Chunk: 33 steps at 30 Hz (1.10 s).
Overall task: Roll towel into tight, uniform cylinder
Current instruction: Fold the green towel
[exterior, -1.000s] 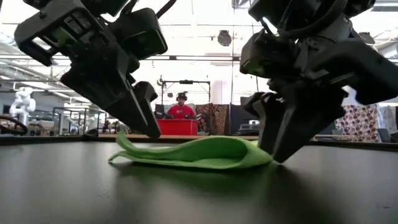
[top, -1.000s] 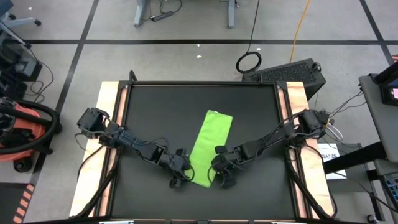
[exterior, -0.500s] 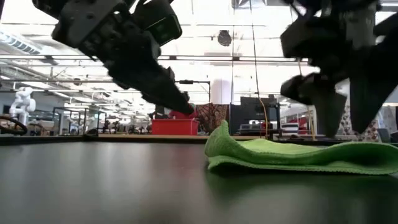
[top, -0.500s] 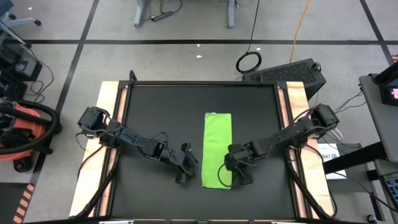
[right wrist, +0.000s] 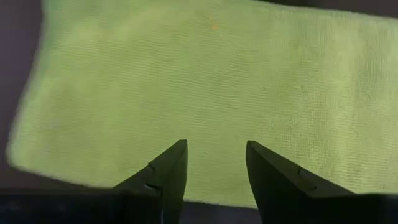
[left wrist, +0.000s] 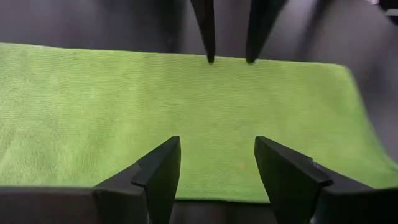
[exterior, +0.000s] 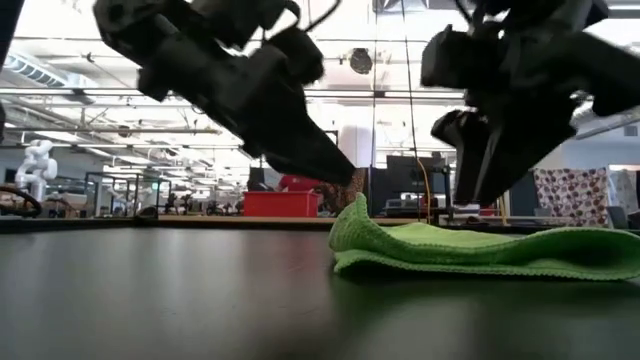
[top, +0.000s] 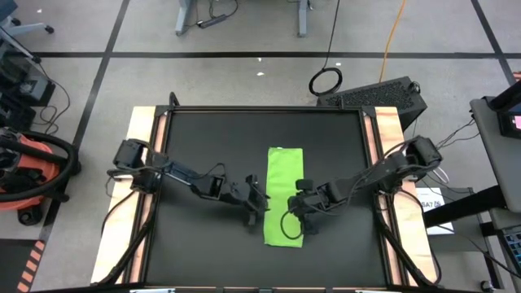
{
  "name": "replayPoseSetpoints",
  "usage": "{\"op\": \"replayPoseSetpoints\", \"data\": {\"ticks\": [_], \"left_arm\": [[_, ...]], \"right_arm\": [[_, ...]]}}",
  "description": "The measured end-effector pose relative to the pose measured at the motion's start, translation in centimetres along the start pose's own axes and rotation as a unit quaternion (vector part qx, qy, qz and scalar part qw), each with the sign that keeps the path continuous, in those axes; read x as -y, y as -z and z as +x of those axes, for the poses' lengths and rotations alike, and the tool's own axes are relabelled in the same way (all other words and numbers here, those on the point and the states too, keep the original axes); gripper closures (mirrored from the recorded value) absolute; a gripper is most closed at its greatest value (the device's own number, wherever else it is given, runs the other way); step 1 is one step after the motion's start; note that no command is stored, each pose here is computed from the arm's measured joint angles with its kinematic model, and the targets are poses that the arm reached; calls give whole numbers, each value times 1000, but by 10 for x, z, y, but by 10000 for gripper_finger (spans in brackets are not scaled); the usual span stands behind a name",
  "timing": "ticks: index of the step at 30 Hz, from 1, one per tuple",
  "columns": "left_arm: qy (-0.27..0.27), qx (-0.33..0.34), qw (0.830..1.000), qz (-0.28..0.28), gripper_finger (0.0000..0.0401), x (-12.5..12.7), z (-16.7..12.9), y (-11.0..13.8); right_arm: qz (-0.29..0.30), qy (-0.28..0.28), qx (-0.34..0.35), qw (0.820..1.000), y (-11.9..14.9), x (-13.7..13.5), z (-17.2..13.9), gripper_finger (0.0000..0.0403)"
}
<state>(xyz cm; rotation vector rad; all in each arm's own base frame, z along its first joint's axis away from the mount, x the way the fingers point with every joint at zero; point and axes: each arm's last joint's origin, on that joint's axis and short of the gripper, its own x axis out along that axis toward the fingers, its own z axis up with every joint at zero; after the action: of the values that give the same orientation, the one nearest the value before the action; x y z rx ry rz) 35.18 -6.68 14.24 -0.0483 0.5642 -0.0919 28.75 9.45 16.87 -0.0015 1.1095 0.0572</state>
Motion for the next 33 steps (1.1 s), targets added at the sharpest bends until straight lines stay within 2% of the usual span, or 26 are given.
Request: {"op": "replayPoseSetpoints", "data": {"ticks": [6,11,16,24,33], "left_arm": [[-24,-88,995,32,189,-6,28,0],[-36,-115,990,70,189,-6,42,-12],[-43,-149,985,73,189,-12,48,-9],[-44,-171,983,42,189,-22,46,-6],[-51,-212,976,19,189,-25,42,0]], "right_arm": [[0,10,-24,1000,4,1,14,230],[4,29,-17,999,3,1,15,188],[9,37,-11,999,7,6,19,157],[21,13,20,999,19,24,34,161],[-11,25,50,998,12,47,36,171]]}}
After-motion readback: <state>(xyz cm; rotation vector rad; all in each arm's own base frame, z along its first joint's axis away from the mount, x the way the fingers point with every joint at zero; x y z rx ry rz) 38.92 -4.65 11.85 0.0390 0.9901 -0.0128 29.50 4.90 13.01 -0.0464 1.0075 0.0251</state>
